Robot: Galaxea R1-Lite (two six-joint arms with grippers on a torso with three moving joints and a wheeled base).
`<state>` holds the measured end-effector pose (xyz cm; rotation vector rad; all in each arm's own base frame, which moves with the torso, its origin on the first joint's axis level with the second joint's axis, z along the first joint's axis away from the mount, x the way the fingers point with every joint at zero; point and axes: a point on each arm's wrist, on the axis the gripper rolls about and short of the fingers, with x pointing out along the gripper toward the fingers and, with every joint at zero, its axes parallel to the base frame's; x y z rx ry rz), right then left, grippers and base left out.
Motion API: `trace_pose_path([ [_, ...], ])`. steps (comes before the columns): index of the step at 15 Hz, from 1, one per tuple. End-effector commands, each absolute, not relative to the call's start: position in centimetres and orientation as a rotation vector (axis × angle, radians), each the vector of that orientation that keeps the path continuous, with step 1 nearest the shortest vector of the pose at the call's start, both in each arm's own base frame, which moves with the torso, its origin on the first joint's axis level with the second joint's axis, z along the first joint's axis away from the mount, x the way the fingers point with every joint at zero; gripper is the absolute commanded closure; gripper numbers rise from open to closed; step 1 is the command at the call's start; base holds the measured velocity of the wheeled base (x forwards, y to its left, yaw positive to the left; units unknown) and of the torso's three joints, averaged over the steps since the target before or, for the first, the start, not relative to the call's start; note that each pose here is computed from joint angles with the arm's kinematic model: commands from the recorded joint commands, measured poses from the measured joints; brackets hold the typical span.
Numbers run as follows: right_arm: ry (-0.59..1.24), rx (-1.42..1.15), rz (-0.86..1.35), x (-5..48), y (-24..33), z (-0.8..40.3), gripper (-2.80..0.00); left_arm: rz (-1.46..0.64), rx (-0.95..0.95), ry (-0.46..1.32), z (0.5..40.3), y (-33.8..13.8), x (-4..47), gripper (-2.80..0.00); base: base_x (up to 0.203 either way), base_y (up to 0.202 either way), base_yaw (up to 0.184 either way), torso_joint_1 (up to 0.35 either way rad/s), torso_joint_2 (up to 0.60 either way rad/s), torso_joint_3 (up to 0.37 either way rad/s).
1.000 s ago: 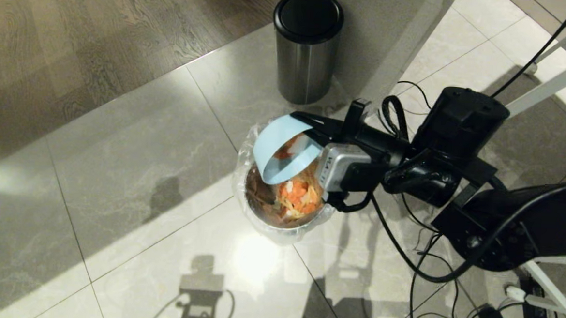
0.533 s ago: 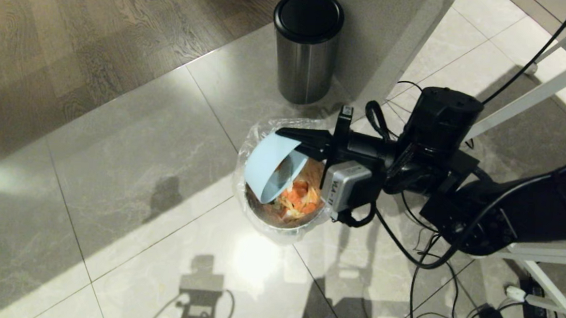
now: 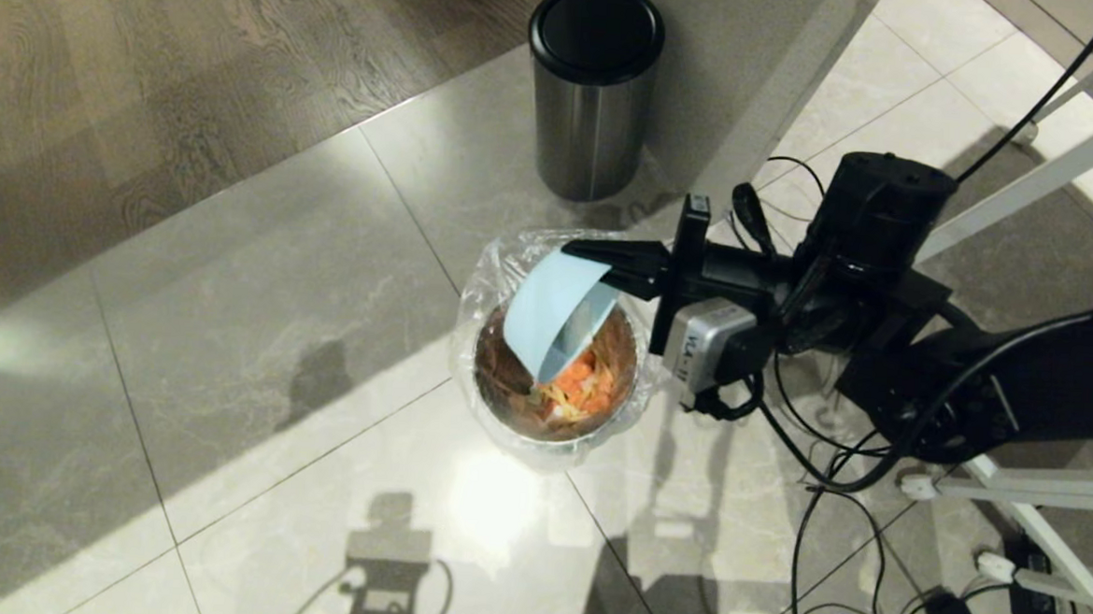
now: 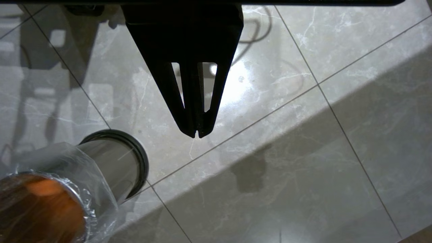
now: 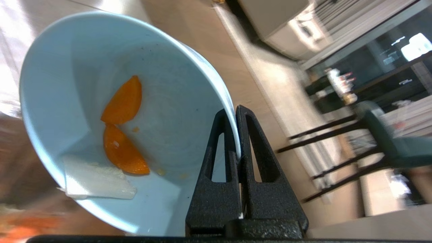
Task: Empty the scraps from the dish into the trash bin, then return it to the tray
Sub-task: Pour the leftover food from the bowl into the trash can
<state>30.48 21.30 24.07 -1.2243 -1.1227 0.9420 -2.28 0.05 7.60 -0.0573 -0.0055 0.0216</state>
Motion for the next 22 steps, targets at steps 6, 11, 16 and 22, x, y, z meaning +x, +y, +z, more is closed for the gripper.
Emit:
trace_pose_path([
  [6, -1.215, -1.241, 0.966, 31.0, 21.6, 25.1, 0.00, 0.022, -0.058, -0.005, 7.6, 0.1, -2.3, 0.00, 0.000, 0.000, 0.000, 0.000, 0.00, 0.000],
  [11, -1.287, -1.200, 1.036, 31.2, 22.8, 24.3, 0.00, 0.022, -0.058, -0.006, 7.6, 0.1, -2.3, 0.00, 0.000, 0.000, 0.000, 0.000, 0.00, 0.000],
  [16, -1.362, -1.179, 0.988, 31.5, 24.1, 25.2, 0.00, 0.022, -0.058, -0.007, 7.6, 0.1, -2.3, 0.00, 0.000, 0.000, 0.000, 0.000, 0.00, 0.000],
  [22, -1.378, -1.154, 0.973, 32.4, 24.5, 25.1, 0.00, 0.023, -0.058, -0.005, 7.6, 0.1, -2.3, 0.00, 0.000, 0.000, 0.000, 0.000, 0.00, 0.000],
])
